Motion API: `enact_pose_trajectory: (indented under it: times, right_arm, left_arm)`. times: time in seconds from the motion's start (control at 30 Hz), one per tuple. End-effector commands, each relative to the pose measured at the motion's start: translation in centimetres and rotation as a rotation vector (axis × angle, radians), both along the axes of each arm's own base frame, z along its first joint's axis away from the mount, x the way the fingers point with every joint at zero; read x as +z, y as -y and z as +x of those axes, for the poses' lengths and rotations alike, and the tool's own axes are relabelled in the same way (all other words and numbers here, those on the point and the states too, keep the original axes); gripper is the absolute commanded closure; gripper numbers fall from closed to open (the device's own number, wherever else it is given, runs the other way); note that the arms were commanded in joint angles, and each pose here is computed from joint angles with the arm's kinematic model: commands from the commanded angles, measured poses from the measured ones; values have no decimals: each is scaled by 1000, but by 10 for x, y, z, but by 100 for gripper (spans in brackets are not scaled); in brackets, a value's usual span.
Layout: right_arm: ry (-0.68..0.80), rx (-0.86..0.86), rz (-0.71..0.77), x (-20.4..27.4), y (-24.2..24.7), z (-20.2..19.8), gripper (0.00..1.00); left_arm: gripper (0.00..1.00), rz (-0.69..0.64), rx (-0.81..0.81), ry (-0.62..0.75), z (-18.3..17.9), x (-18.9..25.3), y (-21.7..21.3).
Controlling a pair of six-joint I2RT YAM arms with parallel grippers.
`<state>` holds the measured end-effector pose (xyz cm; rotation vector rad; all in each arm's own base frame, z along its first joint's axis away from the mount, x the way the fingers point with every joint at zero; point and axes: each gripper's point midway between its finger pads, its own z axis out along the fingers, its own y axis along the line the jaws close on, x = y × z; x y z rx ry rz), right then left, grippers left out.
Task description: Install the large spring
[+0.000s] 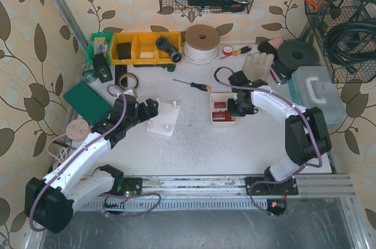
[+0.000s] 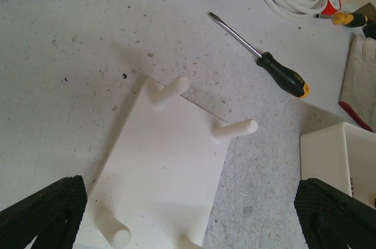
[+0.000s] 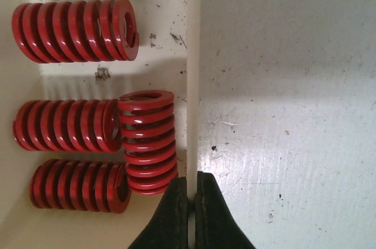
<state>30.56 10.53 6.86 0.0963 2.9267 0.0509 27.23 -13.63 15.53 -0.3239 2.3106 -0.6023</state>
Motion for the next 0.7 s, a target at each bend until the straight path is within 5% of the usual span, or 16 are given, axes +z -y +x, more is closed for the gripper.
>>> enact_pose_trajectory:
  times: [0.0,0.2,0.4,0.57,0.67]
  right_arm:
    - [-35,-1,36,1,-6,-11,100]
    - [7,0,44,23,-6,-8,47]
    - [110,-35,55,63,-4,-10,40]
    - [336,-27,217,117,-35,-17,36]
    - [419,29,338,124,-76,-36,36]
  left_arm:
    - [2,-21,1,-6,2,4,2]
    - [3,-17,-10,-29,1,-1,5]
    - [7,-11,-29,-84,-5,-6,6]
    - [13,21,-60,-162,-19,-4,1]
    - [19,166,-91,-285,-34,-14,-15]
